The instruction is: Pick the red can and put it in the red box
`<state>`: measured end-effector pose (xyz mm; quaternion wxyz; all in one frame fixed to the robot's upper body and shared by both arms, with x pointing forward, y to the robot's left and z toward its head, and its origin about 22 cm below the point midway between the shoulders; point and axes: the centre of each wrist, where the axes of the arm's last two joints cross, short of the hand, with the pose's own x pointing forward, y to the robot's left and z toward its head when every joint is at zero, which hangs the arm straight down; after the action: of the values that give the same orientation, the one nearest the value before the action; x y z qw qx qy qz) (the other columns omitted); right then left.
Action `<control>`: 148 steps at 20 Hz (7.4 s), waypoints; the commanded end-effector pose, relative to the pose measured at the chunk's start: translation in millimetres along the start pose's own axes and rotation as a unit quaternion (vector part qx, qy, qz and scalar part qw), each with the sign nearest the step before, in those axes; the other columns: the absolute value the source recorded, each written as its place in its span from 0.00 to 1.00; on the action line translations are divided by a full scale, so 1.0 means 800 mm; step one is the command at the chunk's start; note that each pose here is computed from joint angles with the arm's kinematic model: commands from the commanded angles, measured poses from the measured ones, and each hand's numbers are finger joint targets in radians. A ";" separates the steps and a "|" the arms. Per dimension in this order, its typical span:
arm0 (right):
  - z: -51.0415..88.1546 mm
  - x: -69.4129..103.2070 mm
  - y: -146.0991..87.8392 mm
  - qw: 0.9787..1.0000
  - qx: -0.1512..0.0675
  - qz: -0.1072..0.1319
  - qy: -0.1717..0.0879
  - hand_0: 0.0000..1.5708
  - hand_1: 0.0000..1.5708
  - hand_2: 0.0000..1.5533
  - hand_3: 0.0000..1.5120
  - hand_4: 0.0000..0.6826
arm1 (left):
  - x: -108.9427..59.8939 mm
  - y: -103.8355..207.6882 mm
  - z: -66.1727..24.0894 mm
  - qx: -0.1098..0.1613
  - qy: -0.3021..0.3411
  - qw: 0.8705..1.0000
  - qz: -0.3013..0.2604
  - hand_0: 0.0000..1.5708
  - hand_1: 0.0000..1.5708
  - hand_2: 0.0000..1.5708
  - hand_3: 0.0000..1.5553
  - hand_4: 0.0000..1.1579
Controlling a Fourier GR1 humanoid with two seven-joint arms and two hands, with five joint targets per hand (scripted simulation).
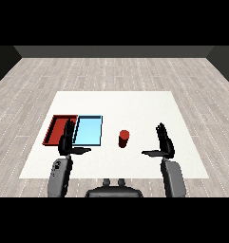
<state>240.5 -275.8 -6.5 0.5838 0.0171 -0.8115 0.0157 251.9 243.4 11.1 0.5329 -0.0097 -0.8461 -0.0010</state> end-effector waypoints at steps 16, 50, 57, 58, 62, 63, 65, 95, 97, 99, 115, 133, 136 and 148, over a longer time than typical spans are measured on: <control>-0.045 -0.034 0.061 0.997 0.019 -0.041 0.061 0.00 0.00 0.00 0.00 0.00 | -0.001 -0.020 0.003 0.000 -0.015 1.000 0.011 0.00 0.00 0.00 0.00 0.00; -0.062 -0.103 0.142 0.983 0.057 -0.133 0.114 0.00 0.00 0.00 0.00 0.00 | 0.021 0.016 0.006 0.013 -0.013 1.000 0.012 0.00 0.00 0.00 0.00 0.00; -0.086 -0.111 0.148 0.982 0.060 -0.134 0.117 0.00 0.00 0.00 0.00 0.00 | -0.015 0.009 0.000 0.010 -0.009 1.000 0.024 0.00 0.00 0.00 0.00 0.00; -0.076 -0.114 0.164 0.982 0.067 -0.134 0.116 0.00 0.00 0.00 0.00 0.00 | -0.001 -0.001 -0.008 0.011 -0.018 1.000 0.017 0.00 0.00 0.00 0.00 0.00; -0.067 -0.132 0.158 0.983 0.061 -0.128 0.119 0.00 0.00 0.00 0.00 0.00 | 0.004 0.009 -0.015 0.017 -0.013 1.000 0.015 0.00 0.00 0.00 0.00 0.00; -0.065 -0.107 0.194 0.981 0.070 -0.131 0.122 0.00 0.00 0.00 0.00 0.00 | 0.014 -0.005 0.024 0.022 -0.011 1.000 0.014 0.00 0.00 0.00 0.00 0.00; -0.085 -0.102 0.181 0.981 0.057 -0.137 0.122 0.00 0.00 0.00 0.00 0.00 | 0.027 0.008 0.011 0.009 -0.019 1.000 0.016 0.00 0.00 0.00 0.00 0.00; -0.115 -0.070 0.187 0.997 0.019 -0.002 0.072 0.91 0.91 0.92 0.90 0.92 | 0.001 -0.004 0.015 -0.009 -0.015 1.000 0.019 0.00 0.00 0.00 0.00 0.00; -0.107 -0.057 0.181 0.998 0.023 0.007 0.062 0.90 0.90 0.92 0.91 0.91 | 0.022 -0.008 0.003 -0.013 -0.006 1.000 0.021 0.00 0.00 0.00 0.00 0.00; -0.117 -0.046 0.223 0.999 0.021 0.007 0.039 0.90 0.90 0.92 0.91 0.90 | 0.012 -0.018 0.003 -0.016 -0.014 1.000 0.016 0.00 0.00 0.00 0.00 0.00; -0.088 0.042 0.224 1.000 0.020 -0.011 -0.014 0.92 0.92 0.92 0.92 0.96 | 0.016 -0.092 -0.019 -0.051 0.061 0.996 0.041 0.00 0.00 0.00 0.00 0.00; -0.097 0.034 0.243 0.999 0.021 -0.042 -0.016 0.93 0.93 0.93 0.91 0.93 | -0.026 -0.167 -0.015 -0.106 0.110 0.986 0.069 0.00 0.00 0.00 0.00 0.00; -0.103 0.039 0.229 0.999 0.026 -0.041 -0.022 0.92 0.92 0.93 0.92 0.93 | -0.035 -0.166 -0.027 -0.102 0.120 0.984 0.083 0.00 0.00 0.00 0.00 0.00; -0.088 0.035 0.262 0.997 0.054 -0.051 -0.016 0.92 0.92 0.92 0.91 0.92 | -0.059 -0.171 -0.013 -0.110 0.133 0.980 0.101 0.00 0.00 0.00 0.00 0.00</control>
<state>293.0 -66.5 43.3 0.5702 0.0798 -0.8174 0.0185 275.9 106.2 -19.2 0.6336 -0.1425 -0.7591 -0.0461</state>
